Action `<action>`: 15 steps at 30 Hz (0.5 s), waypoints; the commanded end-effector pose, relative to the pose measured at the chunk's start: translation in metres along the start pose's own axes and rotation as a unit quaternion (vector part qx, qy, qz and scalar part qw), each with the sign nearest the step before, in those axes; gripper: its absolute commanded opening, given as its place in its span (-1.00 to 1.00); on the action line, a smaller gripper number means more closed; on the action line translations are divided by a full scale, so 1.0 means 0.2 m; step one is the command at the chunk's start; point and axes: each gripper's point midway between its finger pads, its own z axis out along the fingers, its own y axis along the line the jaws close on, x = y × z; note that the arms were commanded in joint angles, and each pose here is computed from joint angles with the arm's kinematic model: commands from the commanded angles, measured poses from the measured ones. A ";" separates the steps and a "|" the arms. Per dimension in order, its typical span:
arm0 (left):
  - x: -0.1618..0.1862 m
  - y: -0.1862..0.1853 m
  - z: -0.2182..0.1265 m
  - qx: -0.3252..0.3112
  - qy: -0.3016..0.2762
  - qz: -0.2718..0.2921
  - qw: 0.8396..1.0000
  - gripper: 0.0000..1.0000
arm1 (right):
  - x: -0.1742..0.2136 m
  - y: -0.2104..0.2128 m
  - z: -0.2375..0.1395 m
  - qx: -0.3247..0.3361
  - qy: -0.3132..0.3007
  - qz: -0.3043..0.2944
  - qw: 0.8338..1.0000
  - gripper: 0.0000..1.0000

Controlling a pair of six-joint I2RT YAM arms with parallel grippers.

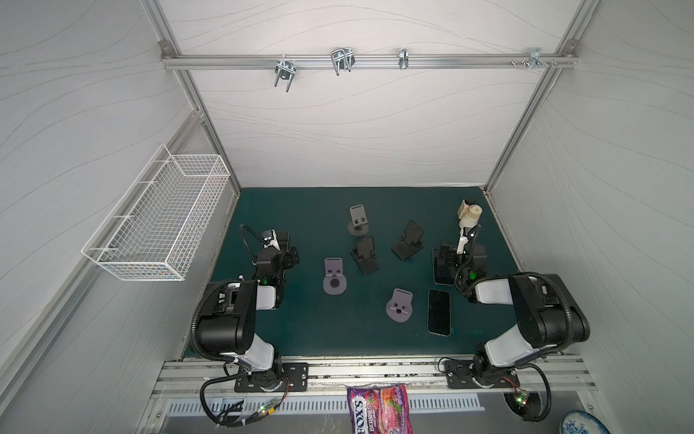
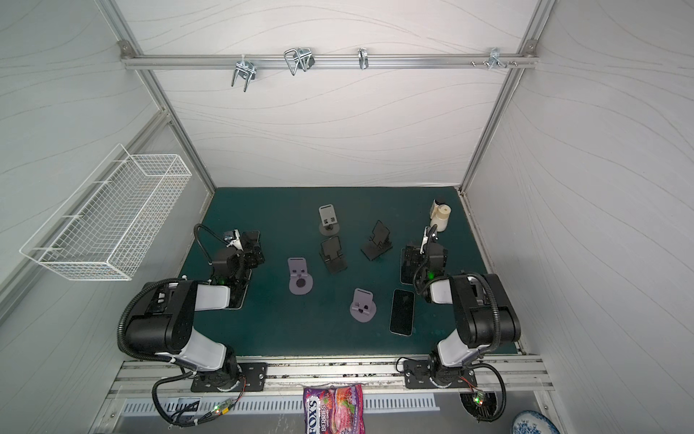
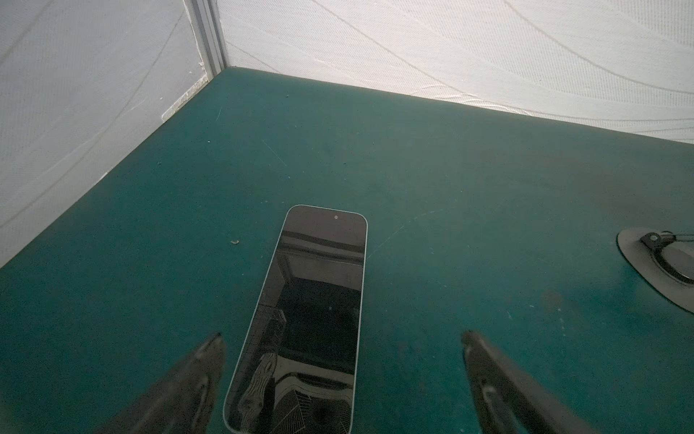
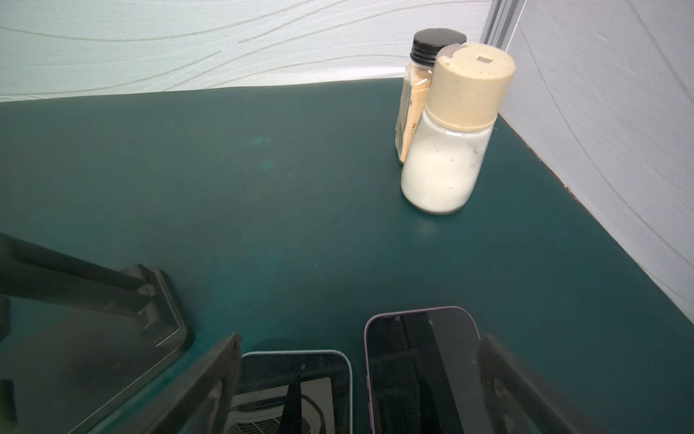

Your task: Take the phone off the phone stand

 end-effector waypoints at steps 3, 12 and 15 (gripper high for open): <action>-0.06 -0.03 0.02 -0.007 -0.013 0.012 1.000 0.98 | 0.00 0.00 0.01 0.004 0.002 -0.001 1.000 0.98; -0.05 -0.08 0.02 -0.015 -0.014 0.046 0.999 0.98 | 0.00 0.00 0.01 0.004 0.002 0.000 1.000 0.98; -0.05 -0.08 0.02 -0.005 -0.009 0.043 0.999 0.98 | 0.00 0.00 0.01 0.005 0.002 -0.001 1.000 0.98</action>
